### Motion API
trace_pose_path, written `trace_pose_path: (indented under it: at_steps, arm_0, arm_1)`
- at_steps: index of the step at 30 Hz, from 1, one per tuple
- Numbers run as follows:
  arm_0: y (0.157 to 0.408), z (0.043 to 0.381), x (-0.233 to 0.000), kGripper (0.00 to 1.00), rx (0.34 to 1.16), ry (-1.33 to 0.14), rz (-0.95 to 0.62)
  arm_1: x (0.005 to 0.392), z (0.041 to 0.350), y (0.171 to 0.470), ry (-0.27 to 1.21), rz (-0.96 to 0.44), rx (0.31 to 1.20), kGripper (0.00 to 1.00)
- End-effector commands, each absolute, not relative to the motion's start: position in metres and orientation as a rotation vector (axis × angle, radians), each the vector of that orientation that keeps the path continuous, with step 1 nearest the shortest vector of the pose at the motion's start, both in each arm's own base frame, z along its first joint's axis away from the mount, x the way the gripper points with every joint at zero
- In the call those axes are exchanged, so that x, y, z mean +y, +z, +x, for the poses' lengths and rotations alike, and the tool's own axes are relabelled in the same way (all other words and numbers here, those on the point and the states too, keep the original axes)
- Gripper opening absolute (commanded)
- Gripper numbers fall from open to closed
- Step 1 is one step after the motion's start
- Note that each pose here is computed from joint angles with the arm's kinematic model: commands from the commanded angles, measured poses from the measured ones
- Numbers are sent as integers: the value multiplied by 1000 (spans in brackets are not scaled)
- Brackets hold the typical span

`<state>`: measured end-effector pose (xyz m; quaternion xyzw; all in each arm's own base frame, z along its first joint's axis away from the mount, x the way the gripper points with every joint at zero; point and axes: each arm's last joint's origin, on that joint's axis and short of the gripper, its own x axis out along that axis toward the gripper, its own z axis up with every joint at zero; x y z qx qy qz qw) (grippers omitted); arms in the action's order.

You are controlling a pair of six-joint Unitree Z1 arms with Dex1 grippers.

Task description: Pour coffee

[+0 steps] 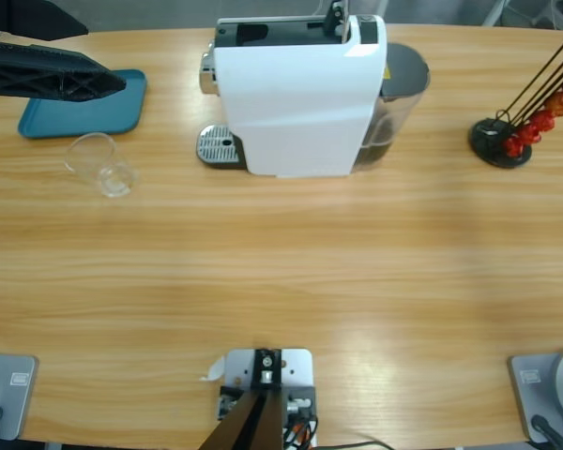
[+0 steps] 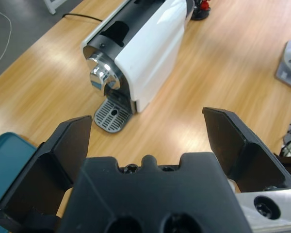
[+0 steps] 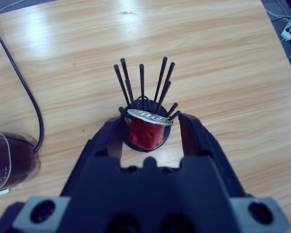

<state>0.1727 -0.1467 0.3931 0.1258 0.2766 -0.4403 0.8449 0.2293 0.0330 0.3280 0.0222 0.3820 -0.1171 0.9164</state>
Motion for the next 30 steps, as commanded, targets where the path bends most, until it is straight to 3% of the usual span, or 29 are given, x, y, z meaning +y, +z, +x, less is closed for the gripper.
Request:
trace_pose_path:
  at_steps: [1,28,30]
  arm_0:
    - [374,175,-151,996,663,-925,263]
    - [374,175,-151,996,665,-924,261]
    - [373,175,-151,996,668,-924,261]
  arm_1:
    - [30,227,317,-264,20,821,508]
    - [31,232,314,-264,11,818,501]
    - [31,233,314,-259,-1,821,341]
